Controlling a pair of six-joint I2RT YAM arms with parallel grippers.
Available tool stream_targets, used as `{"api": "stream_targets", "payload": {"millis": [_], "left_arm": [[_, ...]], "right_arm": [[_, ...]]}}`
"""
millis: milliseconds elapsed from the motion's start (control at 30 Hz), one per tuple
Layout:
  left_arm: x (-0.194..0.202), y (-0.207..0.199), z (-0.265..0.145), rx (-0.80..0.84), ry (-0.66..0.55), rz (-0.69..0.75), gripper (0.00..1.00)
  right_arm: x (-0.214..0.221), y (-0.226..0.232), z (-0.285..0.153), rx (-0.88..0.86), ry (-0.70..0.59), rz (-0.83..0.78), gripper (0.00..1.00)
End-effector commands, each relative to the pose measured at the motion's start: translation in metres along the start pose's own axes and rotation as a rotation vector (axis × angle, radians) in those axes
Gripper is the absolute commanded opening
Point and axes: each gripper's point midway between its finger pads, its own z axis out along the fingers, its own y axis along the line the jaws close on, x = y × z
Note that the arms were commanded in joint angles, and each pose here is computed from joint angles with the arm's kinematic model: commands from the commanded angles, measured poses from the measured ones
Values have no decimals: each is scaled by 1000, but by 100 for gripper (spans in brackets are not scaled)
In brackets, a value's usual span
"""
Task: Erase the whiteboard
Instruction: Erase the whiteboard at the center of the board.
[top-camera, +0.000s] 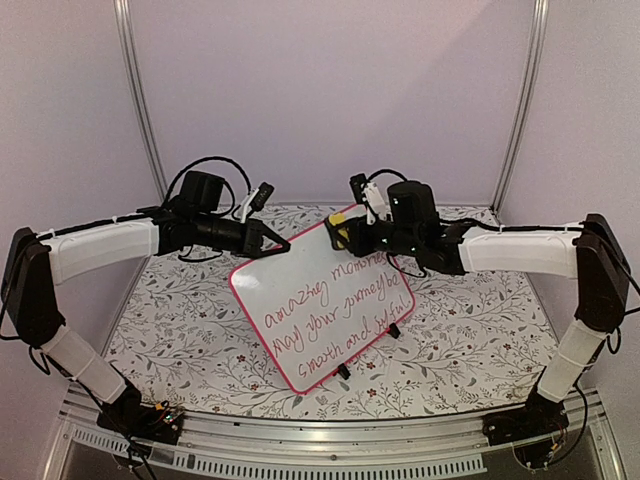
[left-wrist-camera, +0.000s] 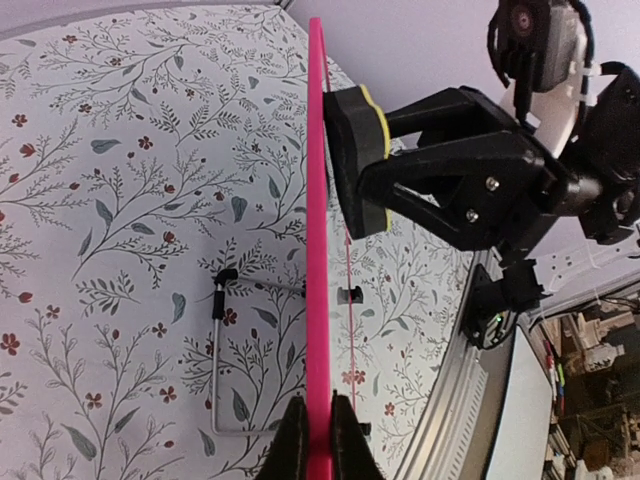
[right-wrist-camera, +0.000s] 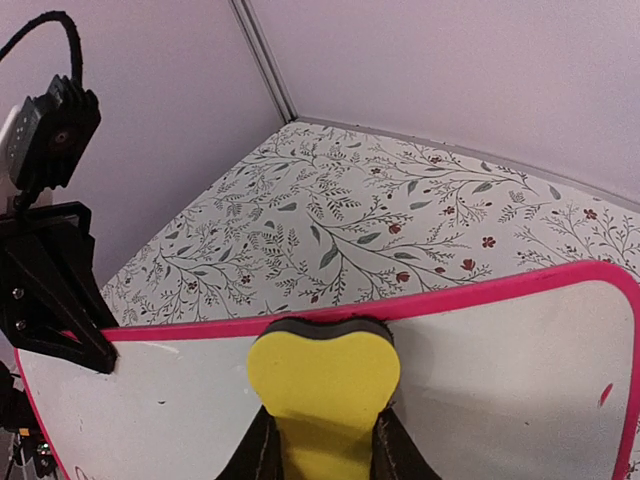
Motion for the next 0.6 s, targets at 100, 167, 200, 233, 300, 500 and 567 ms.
{"api": "stream_targets", "payload": {"millis": [100, 167, 200, 233, 300, 500, 567], "left_arm": [[4, -4, 5, 18, 10, 69, 0], [4, -3, 5, 18, 10, 69, 0], [4, -3, 5, 17, 11, 67, 0], [4, -3, 5, 18, 10, 66, 0], [4, -3, 5, 18, 10, 67, 0], [6, -2, 7, 19, 16, 62, 0], [6, -1, 7, 17, 16, 62, 0]], "right_arm": [[-65, 5, -46, 34, -179, 2, 24], [-76, -22, -60, 162, -221, 30, 24], [-82, -35, -70, 231, -245, 45, 23], [-84, -46, -77, 285, -261, 54, 23], [-84, -61, -86, 336, -270, 66, 23], [-60, -71, -72, 340, -184, 60, 23], [-44, -79, -60, 363, -122, 55, 22]]}}
